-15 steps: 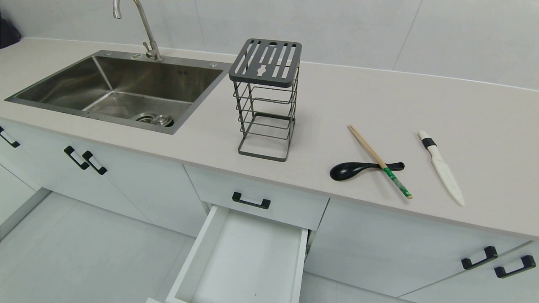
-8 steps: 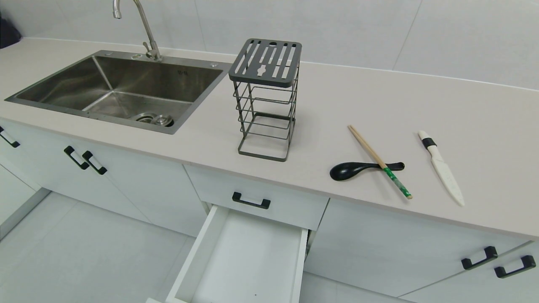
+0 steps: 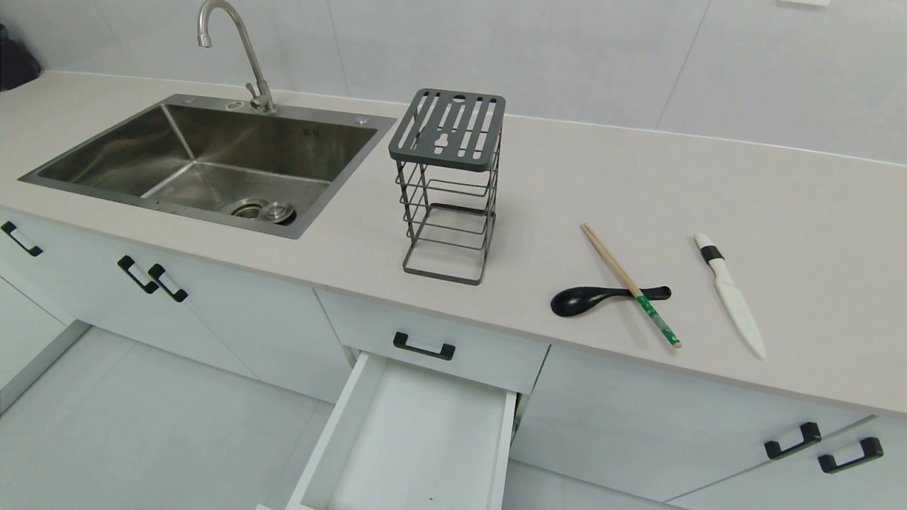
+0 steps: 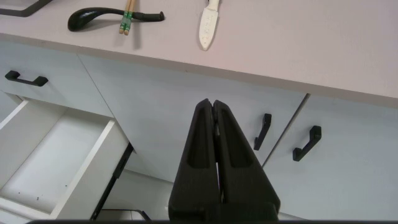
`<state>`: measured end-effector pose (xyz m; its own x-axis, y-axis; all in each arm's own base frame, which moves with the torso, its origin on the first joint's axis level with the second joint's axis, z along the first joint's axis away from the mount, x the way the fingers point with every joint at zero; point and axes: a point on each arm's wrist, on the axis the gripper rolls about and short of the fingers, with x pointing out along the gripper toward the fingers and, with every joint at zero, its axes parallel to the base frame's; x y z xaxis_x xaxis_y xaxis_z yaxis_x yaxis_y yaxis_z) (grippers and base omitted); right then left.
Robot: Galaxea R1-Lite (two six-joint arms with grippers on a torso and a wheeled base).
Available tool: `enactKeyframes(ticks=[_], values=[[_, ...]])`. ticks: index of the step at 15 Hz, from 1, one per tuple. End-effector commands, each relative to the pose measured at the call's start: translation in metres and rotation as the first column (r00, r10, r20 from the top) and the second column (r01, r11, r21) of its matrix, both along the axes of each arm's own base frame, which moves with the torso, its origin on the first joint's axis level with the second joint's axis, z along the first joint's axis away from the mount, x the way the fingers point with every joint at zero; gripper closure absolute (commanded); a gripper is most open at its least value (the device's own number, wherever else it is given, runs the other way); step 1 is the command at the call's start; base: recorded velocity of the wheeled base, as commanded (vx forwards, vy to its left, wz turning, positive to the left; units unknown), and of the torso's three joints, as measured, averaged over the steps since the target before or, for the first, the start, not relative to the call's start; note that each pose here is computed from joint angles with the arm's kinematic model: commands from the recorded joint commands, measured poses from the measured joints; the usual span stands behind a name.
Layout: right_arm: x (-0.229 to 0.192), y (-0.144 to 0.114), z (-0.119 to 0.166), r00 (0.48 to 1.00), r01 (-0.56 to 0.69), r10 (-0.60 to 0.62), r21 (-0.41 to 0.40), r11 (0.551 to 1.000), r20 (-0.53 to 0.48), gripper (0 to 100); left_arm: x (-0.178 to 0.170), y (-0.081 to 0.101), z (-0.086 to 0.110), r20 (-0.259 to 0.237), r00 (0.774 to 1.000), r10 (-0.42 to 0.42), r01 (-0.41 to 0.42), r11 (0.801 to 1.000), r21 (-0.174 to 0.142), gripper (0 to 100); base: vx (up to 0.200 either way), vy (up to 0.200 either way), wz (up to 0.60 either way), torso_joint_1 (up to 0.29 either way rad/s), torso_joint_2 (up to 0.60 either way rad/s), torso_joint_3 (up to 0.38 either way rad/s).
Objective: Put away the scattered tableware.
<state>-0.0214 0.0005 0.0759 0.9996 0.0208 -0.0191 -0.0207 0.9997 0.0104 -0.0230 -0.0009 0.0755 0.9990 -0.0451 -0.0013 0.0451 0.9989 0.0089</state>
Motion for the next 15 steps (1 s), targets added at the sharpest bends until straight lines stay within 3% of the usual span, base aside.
enactKeyframes(ticks=[1, 15], values=[[0.0, 0.0, 0.0, 1.0, -0.001, 0.001, 0.001, 1.0, 0.001, 100, 0.0001, 0.0, -0.0001, -0.002, 1.0, -0.001, 0.001, 1.0, 0.0, 0, 0.0, 0.0, 0.0, 0.0, 0.0, 0.0], [-0.0001, 0.0008, 0.0, 0.999, -0.034, 0.034, 0.008, 0.999, 0.001, 100, 0.0001, 0.0, -0.0001, -0.002, 1.0, -0.001, 0.001, 1.0, -0.001, 0, 0.0, 0.0, 0.0, 0.0, 0.0, 0.0]])
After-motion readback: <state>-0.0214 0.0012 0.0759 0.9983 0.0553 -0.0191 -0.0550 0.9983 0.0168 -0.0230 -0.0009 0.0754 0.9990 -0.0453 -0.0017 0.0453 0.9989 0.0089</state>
